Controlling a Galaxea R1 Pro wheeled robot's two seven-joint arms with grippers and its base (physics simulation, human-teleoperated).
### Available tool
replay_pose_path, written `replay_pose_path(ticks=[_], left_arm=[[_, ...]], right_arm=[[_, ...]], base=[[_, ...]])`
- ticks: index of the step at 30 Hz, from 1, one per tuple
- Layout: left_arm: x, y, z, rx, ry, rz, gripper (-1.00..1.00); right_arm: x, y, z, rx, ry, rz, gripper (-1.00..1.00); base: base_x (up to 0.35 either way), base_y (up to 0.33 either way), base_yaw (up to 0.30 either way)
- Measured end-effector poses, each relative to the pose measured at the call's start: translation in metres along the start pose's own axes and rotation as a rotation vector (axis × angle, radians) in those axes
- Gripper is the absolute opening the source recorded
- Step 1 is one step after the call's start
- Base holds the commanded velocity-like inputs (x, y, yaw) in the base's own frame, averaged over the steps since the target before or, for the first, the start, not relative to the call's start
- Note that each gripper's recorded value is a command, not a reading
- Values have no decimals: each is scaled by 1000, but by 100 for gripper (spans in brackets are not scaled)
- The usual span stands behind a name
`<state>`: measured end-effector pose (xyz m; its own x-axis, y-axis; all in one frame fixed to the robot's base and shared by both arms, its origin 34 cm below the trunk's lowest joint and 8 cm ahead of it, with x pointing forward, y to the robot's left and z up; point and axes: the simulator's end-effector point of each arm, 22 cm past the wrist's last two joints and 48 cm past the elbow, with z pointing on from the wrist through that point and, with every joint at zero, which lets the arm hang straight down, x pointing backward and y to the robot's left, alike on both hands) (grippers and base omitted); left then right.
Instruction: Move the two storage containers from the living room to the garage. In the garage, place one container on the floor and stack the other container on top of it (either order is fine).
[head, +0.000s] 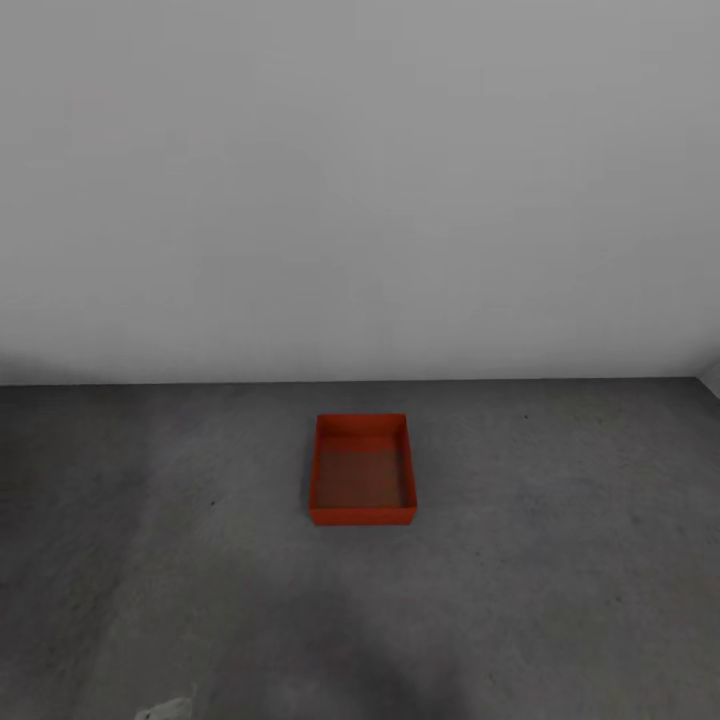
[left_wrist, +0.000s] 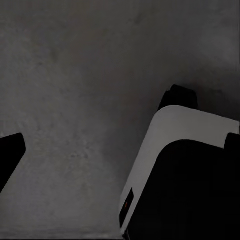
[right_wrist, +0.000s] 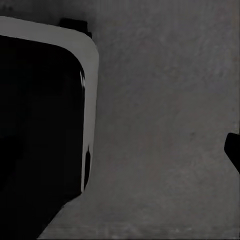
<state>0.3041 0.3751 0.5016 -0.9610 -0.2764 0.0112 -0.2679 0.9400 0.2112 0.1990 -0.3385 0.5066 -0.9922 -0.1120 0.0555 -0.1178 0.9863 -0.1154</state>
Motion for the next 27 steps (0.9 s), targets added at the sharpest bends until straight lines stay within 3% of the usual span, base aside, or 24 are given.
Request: replay_pose_path(ticks=[7,18,27], left_arm=[[83,14,0,13,104,19,100],[167,21,-10,9,209,40,100],[174,16,-11,18,174,48,100]], right_arm=[[103,19,-19,-30,126,-18,100],[118,28,-24,-64,122,-19,100],[116,37,-24,-78,119,-11,100]], base=[[0,0,0],[0,0,0],[0,0,0]])
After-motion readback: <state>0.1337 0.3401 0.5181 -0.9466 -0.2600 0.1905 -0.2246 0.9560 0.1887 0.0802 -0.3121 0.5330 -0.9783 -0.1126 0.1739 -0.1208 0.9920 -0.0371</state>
